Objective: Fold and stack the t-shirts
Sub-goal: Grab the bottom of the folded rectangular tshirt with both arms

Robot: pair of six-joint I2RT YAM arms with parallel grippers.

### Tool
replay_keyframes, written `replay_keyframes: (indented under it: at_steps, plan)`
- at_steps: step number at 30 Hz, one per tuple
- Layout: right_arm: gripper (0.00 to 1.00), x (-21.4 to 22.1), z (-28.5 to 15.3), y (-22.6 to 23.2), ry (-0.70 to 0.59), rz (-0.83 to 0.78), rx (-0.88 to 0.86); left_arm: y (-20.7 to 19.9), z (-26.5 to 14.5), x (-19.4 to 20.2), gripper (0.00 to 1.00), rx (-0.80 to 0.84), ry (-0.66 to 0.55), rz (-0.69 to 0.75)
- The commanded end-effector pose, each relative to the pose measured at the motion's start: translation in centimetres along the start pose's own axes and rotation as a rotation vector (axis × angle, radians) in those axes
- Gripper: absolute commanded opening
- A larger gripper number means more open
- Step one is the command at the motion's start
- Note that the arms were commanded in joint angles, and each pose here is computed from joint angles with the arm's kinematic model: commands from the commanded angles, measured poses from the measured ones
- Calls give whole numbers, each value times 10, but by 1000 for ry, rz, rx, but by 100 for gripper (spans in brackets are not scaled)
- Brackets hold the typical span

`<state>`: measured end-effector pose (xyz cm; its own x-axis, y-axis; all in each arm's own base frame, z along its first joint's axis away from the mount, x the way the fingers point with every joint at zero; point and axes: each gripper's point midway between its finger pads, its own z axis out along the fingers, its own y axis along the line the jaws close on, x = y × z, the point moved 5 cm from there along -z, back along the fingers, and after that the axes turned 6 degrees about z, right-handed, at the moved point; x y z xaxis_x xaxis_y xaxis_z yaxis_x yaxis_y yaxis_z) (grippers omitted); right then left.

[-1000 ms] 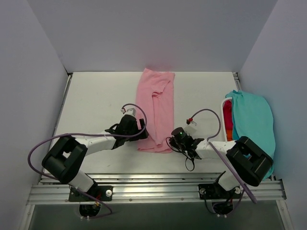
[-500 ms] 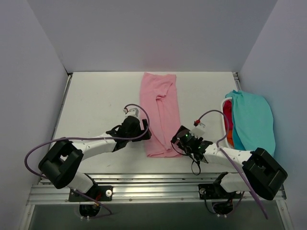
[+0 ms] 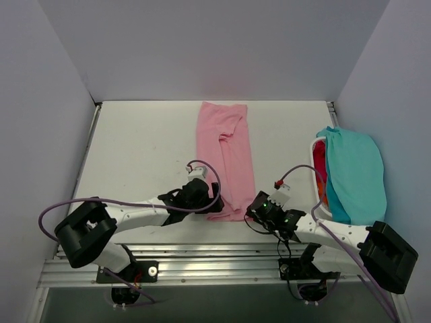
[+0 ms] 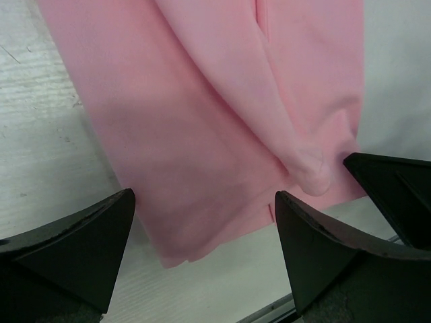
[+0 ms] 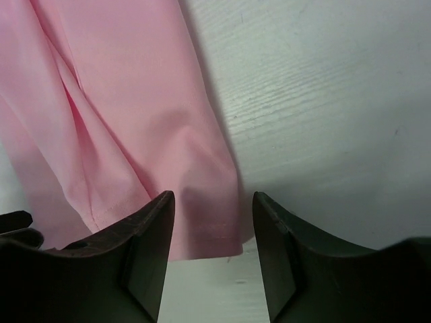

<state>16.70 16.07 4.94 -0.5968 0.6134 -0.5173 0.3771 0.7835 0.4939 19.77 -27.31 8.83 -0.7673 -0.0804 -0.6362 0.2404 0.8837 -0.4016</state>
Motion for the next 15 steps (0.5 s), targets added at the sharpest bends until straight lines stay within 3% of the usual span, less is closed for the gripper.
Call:
replay_keyframes:
  at_steps: [1, 12, 15]
  plan:
    - [45, 1, -6, -24, -12, -14, 80, -7, 8, 7, 94, -7, -2, -18]
    - [34, 0, -10, -32, -22, -4, 72, -13, 28, 23, 94, -50, 40, -7]
    - [26, 0, -10, -31, -18, -5, 72, -17, 30, 23, 97, -47, 38, -1]
